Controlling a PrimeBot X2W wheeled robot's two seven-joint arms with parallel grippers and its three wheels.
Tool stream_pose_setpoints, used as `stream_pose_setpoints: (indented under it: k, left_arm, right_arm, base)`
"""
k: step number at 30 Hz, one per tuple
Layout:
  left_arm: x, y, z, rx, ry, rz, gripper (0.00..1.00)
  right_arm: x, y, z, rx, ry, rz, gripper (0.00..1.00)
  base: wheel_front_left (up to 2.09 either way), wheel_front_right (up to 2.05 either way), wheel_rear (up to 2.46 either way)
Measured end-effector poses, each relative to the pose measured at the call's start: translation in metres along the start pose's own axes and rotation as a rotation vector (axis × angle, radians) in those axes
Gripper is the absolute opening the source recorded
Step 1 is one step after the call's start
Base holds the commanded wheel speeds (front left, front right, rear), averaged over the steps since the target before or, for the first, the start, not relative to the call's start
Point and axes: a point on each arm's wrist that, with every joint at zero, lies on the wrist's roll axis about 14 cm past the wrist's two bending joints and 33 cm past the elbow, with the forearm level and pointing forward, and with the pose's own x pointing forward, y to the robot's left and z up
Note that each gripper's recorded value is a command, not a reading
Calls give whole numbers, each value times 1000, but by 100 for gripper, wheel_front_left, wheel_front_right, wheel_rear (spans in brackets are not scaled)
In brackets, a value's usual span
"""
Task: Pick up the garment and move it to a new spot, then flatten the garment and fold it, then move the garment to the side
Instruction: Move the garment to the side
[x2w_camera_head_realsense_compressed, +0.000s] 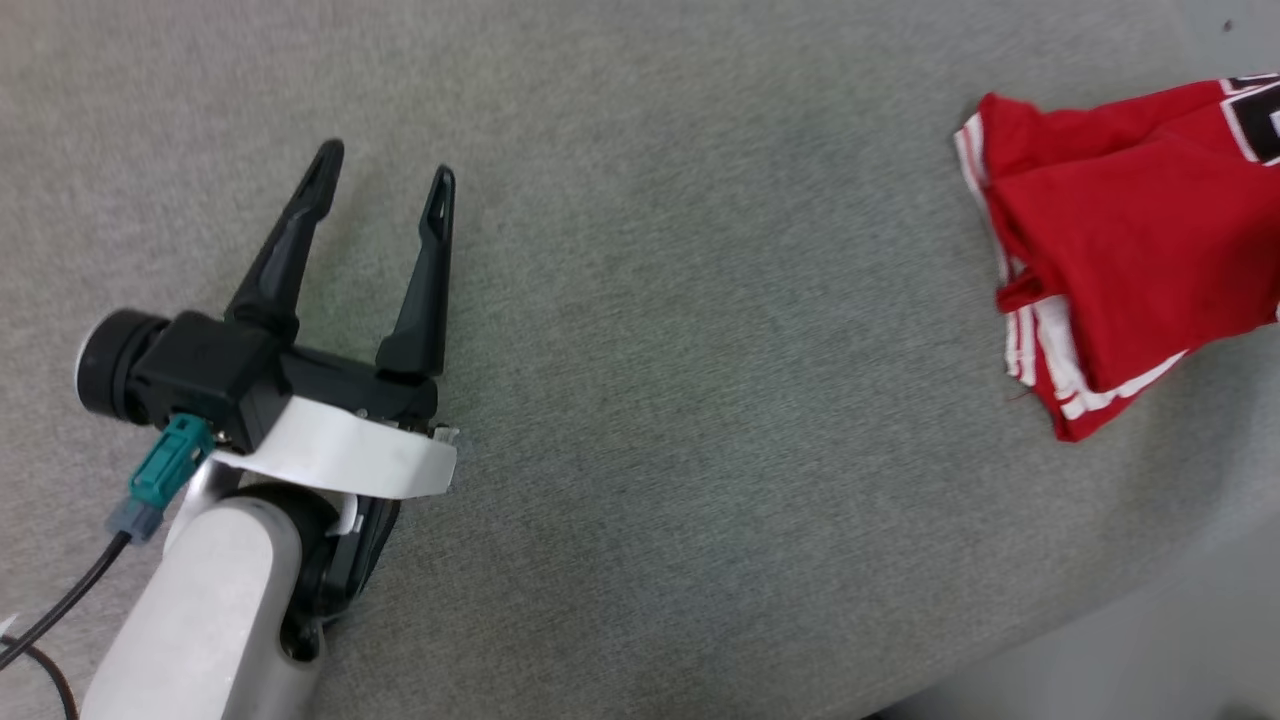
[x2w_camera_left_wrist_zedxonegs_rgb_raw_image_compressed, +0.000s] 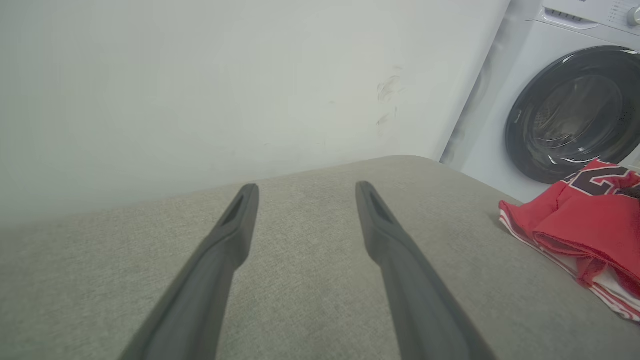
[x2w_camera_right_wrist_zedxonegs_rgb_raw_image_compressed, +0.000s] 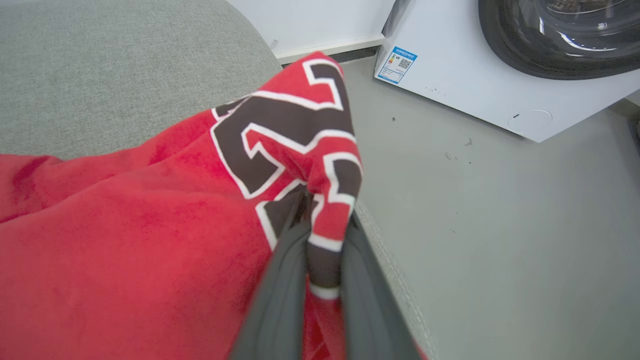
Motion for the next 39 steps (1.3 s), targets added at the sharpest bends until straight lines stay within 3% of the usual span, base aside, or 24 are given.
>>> stream_pose_setpoints:
  k: [8,9,10,11,12,21,25,39]
  left_arm:
    - [10,20,-31,-10,39,1,100]
    - [10,22,-34,-10,45,2,100]
    - [9,23,-35,-10,49,4,100]
    - [8,25,-37,-10,52,7,100]
    - [7,26,-38,-9,57,10,100]
    - [-7,25,-24,-2,43,51,100]
    - [-31,24,-6,6,32,112,100]
    - [-110,28,44,46,-15,310,100]
  right_arm:
    - [33,2,-30,-30,38,-70,0]
    - [35,4,-33,-33,37,-75,5]
    - [37,5,-34,-37,30,-78,33]
    - [39,5,-35,-41,24,-84,92]
    - [39,4,-36,-49,14,-90,100]
    - [23,-12,-5,-102,-140,-119,100]
    - [0,-9,8,-98,-213,-83,100]
    - [-70,79,12,33,-370,176,100]
  base:
    - [0,0,0]
    - [0,0,0]
    - [0,0,0]
    - [0,0,0]
    - [0,0,0]
    - [0,0,0]
    - [0,0,0]
    - [0,0,0]
